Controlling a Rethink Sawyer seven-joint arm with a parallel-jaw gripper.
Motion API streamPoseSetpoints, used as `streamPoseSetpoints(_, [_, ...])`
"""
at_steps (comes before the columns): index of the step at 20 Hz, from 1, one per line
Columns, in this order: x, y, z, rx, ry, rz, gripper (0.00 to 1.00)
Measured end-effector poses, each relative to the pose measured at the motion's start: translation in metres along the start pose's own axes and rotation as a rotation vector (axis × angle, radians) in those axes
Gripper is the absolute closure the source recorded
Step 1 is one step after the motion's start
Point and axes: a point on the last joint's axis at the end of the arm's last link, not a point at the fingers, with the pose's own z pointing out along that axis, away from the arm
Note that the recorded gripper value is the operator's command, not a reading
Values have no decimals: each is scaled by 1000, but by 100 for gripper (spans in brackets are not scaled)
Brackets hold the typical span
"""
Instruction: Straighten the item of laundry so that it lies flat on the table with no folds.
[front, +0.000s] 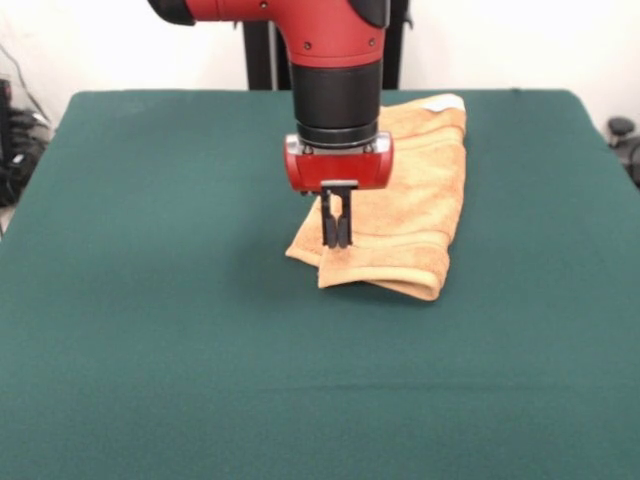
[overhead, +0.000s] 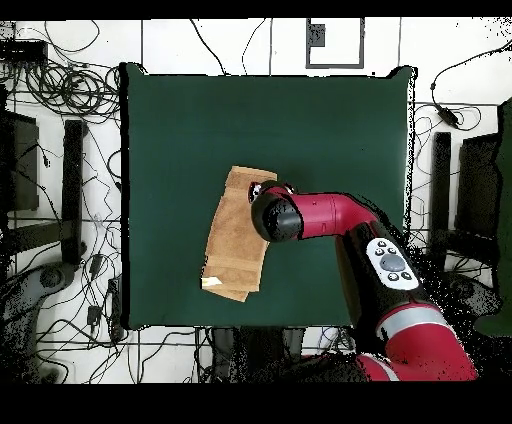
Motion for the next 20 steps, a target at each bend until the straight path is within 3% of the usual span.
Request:
streamPoseSetpoints(1, [0,-1,0,0,1,2,0])
streamPoseSetpoints(20, [-3,-5,1,3,-6,7,0])
